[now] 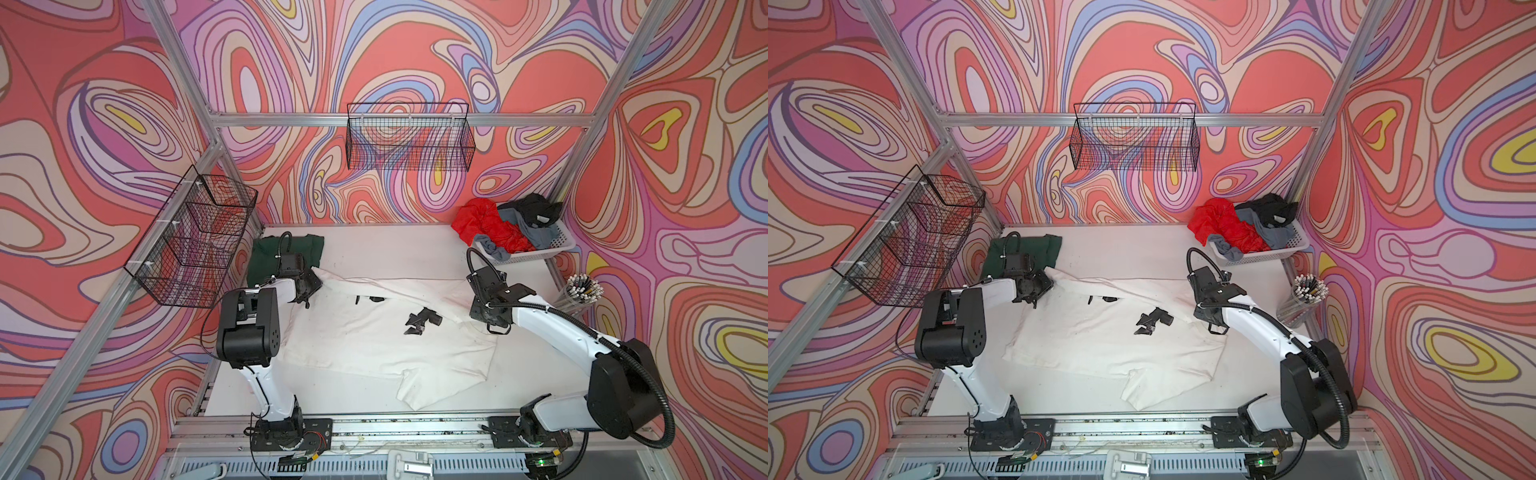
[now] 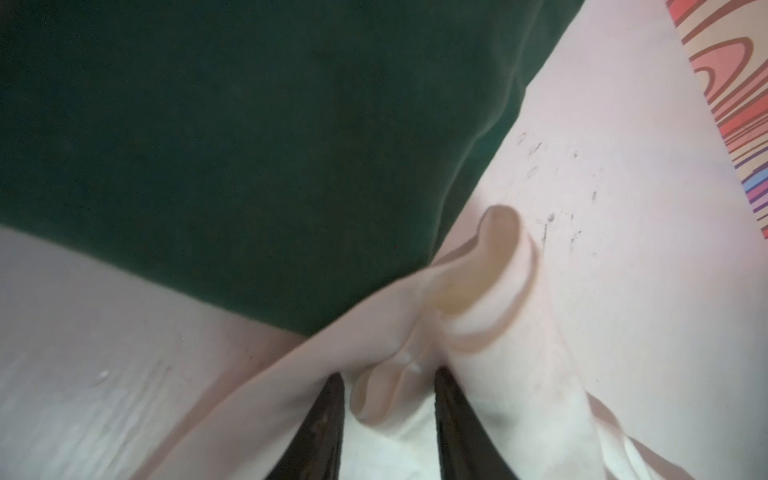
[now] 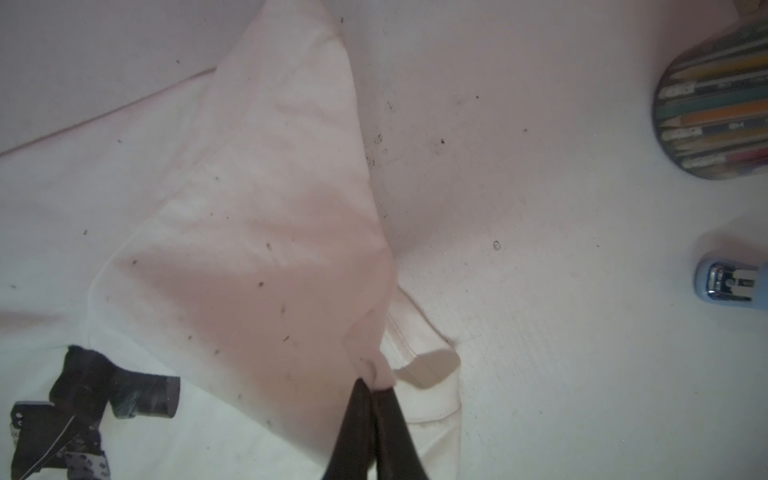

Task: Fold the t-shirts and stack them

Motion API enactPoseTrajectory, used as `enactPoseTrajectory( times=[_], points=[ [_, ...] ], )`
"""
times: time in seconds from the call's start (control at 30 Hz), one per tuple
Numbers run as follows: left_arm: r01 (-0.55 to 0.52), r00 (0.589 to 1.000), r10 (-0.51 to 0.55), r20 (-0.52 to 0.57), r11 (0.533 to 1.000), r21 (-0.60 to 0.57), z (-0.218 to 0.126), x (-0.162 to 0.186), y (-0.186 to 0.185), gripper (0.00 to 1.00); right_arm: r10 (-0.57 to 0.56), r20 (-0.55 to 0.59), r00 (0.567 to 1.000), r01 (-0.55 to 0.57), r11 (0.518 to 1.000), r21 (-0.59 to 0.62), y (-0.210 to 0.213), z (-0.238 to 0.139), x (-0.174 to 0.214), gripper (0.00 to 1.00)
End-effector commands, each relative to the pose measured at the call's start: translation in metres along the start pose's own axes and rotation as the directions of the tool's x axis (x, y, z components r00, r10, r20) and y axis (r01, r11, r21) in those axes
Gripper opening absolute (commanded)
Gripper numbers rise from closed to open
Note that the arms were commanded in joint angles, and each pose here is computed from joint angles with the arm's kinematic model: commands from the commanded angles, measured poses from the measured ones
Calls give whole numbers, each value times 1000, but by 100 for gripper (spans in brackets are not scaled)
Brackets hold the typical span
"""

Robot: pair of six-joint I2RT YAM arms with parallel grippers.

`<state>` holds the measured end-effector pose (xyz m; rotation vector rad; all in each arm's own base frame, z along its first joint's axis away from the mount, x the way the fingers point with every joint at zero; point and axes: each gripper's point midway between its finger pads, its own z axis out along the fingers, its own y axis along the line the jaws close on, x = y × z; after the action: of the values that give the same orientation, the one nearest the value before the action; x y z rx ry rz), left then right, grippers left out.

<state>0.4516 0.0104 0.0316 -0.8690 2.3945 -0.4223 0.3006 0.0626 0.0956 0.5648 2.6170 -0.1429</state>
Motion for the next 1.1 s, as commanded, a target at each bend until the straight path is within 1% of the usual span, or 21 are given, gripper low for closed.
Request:
enactPoseTrajectory(
  times=[0.0,0.03,0.17,0.23,0.3,0.37,0.6,0.8,1.07],
  points=[
    [-3,1000,3,-2,1000,14,3,-4,-3,33,1,-10,1000,-1,1000,16,-1,4,4,0],
    [-6,1000,6,-2,1000,15,4,-4,-4,33,-1,-8,1000,1,1000,15,-1,3,3,0],
    [-15,1000,16,-16,999,28,5,-2,-6,26,-1,-7,1000,1,1000,22,-2,4,3,0],
    [-16,1000,17,-19,999,38,4,-2,-8,17,1,-4,1000,0,1000,22,-2,3,2,0],
    [-18,1000,18,-13,999,43,2,-2,-9,6,0,-1,1000,0,1000,17,0,1,0,0],
    [-19,1000,20,-6,999,48,-3,-5,-12,1,0,6,1000,0,1000,18,0,0,-3,0],
    [-32,998,28,57,997,66,-28,-21,-23,0,0,46,999,-1,1000,25,1,-13,-19,0],
    [-14,996,5,93,996,90,-47,-34,-27,0,-9,90,996,5,999,40,0,-26,-35,0],
    [16,995,-26,95,994,106,-53,-40,-21,0,-16,113,993,12,999,37,1,-39,-45,0]
  ],
)
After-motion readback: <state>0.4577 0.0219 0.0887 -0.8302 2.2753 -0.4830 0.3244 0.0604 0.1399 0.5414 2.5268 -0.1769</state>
